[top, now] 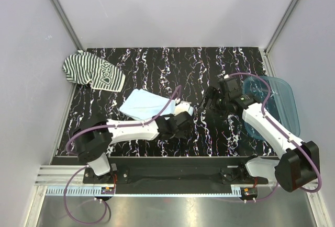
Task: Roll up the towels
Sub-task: Roll the towel
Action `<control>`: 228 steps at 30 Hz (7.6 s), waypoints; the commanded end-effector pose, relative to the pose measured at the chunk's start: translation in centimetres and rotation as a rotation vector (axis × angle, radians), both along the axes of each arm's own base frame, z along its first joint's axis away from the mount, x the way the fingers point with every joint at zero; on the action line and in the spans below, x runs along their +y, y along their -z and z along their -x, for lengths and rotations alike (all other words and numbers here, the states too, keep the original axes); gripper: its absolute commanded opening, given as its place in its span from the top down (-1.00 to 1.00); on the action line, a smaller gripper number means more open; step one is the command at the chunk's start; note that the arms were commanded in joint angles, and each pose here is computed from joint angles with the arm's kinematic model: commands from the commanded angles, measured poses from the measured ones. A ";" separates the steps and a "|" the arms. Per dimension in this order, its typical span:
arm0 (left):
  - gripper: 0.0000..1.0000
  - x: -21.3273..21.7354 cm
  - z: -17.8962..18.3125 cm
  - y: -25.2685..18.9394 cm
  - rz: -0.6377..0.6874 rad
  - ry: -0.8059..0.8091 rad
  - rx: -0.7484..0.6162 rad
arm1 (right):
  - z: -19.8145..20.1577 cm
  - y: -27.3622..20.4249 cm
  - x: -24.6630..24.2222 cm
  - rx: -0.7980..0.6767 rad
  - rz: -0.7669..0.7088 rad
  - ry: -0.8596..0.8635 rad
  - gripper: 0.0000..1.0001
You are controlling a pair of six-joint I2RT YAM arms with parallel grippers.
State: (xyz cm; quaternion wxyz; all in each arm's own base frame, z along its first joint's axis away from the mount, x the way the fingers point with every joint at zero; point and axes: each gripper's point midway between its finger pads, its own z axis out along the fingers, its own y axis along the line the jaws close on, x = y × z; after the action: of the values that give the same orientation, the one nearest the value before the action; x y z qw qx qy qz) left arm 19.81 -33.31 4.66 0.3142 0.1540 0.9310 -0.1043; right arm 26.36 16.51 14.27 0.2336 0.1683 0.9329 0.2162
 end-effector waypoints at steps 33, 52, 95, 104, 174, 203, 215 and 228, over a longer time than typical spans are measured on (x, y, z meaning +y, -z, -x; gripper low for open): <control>1.00 4.8 -0.5 -3.4 0.534 -0.308 0.223 | -3.8 5.2 8.6 0.076 -0.198 -0.154 -0.46; 1.00 9.4 0.1 2.2 0.451 -0.510 0.368 | -6.3 1.4 12.4 -0.105 -0.359 -0.295 0.12; 0.70 10.5 0.7 4.7 0.355 -0.467 0.408 | -4.8 14.3 15.1 0.000 -0.488 -0.401 0.73; 0.06 13.6 -0.6 0.9 0.285 -0.472 0.223 | -4.9 13.9 14.7 -0.015 -0.454 -0.395 0.74; 0.80 9.8 0.8 6.3 -0.302 -0.010 -0.012 | -6.1 14.5 14.8 0.029 -0.357 -0.418 0.83; 1.00 -1.4 5.0 0.5 0.129 0.095 0.342 | -8.4 -4.3 -0.6 -0.152 0.184 -0.047 -0.57; 1.00 -0.5 4.2 -0.9 0.531 0.050 0.614 | -0.1 -5.2 0.5 -0.137 -0.065 -0.098 -0.62; 1.00 2.7 1.9 1.0 0.616 -0.135 0.790 | 2.2 -1.5 5.2 -0.106 -0.321 -0.170 -0.50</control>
State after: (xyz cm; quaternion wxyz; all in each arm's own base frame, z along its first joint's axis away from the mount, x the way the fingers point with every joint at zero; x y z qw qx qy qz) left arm 18.04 -30.96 3.70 0.0054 -0.0286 0.9223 -0.3854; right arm 23.51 19.14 14.44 0.2223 0.1286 0.9081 0.3308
